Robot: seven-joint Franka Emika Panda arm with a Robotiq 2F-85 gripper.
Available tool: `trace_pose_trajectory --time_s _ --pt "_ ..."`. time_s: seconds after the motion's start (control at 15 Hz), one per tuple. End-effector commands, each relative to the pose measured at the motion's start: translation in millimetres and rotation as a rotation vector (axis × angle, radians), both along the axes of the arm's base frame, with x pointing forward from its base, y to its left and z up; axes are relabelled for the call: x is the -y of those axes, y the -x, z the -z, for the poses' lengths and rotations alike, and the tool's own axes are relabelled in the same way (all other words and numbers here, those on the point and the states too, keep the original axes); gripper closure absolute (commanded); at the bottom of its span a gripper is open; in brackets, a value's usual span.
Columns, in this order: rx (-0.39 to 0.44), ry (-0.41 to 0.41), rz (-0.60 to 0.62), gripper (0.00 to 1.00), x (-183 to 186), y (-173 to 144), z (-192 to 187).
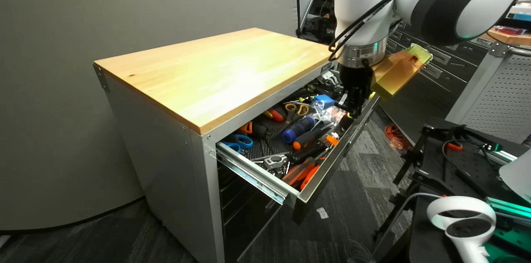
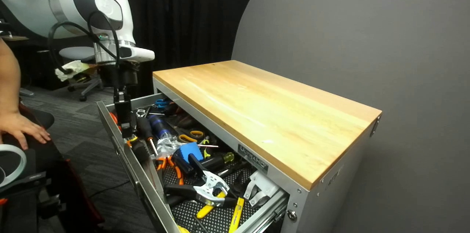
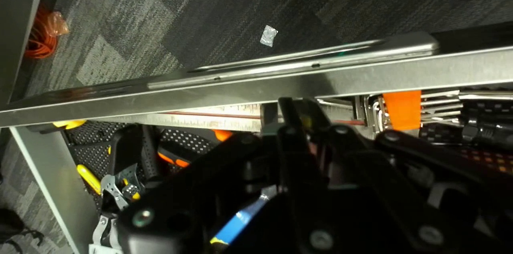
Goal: Put the screwdriver in the open drawer and close the drawer
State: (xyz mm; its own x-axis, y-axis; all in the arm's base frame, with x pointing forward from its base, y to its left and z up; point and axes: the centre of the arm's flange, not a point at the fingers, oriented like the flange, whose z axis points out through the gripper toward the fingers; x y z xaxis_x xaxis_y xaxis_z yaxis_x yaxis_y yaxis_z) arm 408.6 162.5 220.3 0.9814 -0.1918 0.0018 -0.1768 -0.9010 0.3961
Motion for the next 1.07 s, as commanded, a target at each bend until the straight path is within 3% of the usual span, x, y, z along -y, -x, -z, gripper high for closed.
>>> trace_pose_trajectory --time_s 0.0,0.47,0.53,0.67,1.0 --pt "0.072 0.005 0.018 0.91 -6.9 -10.1 1.7" --pt "0.276 0.041 -0.011 0.89 -37.1 -20.6 -14.2" --pt "0.29 0.035 -0.018 0.65 -43.5 -22.5 -17.2" --pt "0.318 0.032 -0.028 0.57 -52.2 -24.1 -21.5" --pt "0.331 0.032 -0.006 0.19 -41.8 -21.9 -30.0"
